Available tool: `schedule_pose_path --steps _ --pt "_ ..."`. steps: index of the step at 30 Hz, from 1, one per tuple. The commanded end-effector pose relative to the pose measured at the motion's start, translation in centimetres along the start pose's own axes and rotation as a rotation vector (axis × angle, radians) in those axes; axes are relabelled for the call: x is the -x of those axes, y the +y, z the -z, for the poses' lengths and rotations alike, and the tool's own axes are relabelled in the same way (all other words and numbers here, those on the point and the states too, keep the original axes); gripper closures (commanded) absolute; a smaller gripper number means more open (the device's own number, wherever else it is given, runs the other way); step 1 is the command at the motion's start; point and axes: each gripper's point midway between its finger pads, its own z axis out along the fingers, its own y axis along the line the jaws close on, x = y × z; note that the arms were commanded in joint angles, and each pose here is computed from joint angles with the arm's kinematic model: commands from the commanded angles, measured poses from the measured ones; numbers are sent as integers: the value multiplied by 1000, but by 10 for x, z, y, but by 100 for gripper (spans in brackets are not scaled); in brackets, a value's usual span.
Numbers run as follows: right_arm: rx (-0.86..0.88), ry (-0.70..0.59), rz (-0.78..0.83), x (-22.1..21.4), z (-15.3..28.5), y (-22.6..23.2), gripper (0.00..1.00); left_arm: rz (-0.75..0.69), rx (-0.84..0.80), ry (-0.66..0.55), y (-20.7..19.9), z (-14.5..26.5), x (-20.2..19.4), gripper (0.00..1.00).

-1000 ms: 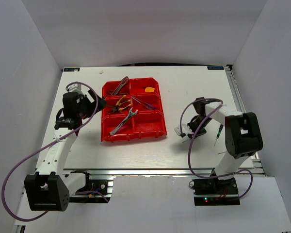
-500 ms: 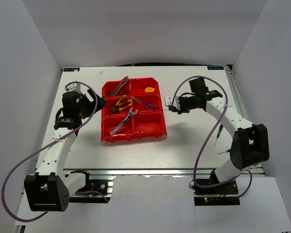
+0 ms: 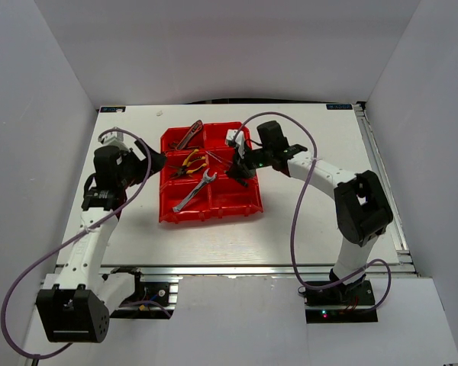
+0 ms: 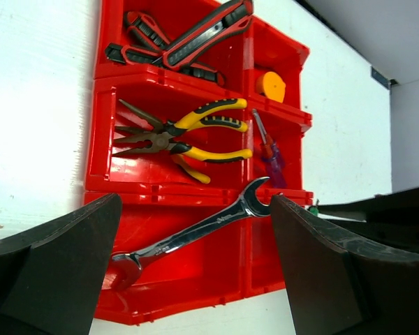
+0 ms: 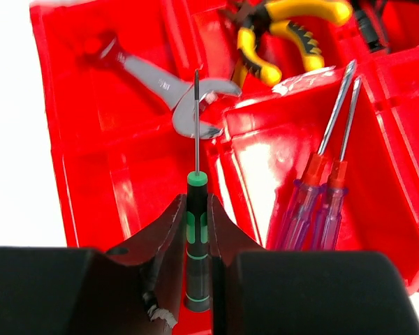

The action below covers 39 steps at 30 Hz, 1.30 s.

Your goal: Sort the tools into containers

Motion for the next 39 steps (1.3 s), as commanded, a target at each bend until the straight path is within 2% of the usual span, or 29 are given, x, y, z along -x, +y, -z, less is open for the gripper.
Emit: schedule_pose_path --steps 1,3,6,7,11,17,21,23,24,31,34,35,37,39 --pt "3 -98 -21 28 0 5 97 15 -9 -36 -1 12 3 2" --pt "12 -86 -30 19 -2 12 95 19 -8 -40 -1 13 2 2" --pt "12 -67 -45 9 -3 16 82 14 -4 -39 -1 13 4 2" --pt "6 -62 -44 7 -4 15 72 10 -7 -44 -3 14 7 2" --pt "-7 -58 -1 10 -2 12 57 -3 -8 -52 -4 15 10 2" --pt "-41 -22 76 17 17 11 47 4 -28 -60 -7 23 7 2" --pt "-118 22 125 22 49 3 40 3 -45 -66 -9 31 3 2" --pt "-236 75 117 15 73 -13 28 -7 -58 -66 -9 36 -1 2" --pt "-289 92 67 9 83 -20 11 -9 -62 -65 -9 37 -3 2" --pt "-634 140 -337 -46 177 -58 11 11 -97 -87 -4 55 -24 2" --pt "-872 218 -509 -88 215 -61 11 25 -112 -80 -5 59 -31 2" --pt "-999 272 -553 -104 235 -65 10 23 -115 -77 -6 60 -31 2" --pt "-1113 296 -652 -124 254 -62 11 19 -120 -76 -7 61 -30 2" --pt "-1230 378 -715 -152 274 -54 11 24 -122 -71 -8 60 -31 2"
